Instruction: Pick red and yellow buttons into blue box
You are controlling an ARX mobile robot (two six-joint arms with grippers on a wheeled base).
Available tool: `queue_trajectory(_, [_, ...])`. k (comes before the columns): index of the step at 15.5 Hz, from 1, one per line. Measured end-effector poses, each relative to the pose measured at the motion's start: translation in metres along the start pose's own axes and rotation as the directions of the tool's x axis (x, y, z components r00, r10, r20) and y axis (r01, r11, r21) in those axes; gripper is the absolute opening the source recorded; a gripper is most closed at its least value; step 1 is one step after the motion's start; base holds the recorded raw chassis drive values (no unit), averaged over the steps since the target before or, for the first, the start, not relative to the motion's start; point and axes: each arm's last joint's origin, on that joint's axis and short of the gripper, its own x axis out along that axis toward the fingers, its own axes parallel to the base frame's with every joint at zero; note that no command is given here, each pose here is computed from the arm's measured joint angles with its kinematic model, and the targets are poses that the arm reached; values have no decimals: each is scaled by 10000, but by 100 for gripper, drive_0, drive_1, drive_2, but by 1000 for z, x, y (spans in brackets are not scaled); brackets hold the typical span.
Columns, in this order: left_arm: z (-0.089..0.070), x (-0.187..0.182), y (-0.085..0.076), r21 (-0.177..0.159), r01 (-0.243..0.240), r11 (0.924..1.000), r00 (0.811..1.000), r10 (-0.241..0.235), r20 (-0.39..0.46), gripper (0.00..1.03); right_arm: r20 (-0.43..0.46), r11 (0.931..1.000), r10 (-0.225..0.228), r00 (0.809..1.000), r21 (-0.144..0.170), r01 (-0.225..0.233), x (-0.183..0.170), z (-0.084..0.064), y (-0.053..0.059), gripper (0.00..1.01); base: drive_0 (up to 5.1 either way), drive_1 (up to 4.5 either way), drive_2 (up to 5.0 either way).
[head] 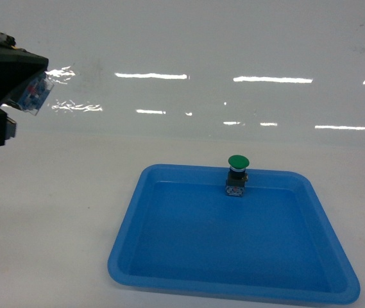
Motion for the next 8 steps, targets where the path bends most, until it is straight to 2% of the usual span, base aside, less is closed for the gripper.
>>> queue_trajectory(1, [1, -5, 3, -73, -156, 9999, 9997, 158, 167, 30, -2, 10000, 5, 10000, 0, -5, 0, 0, 0, 28, 0, 0, 0])
queue_trajectory(6, [-1, -31, 1, -254, -115, 9996, 9995, 123, 306, 30, 0, 10000, 0, 10000, 0, 0, 0, 0, 0, 28, 0, 0, 0])
queue_trajectory(8, [-4, -42, 2, -313, -237, 9992, 9991, 248, 355, 30, 0, 10000, 0, 10000, 0, 0, 0, 0, 0, 28, 0, 0, 0])
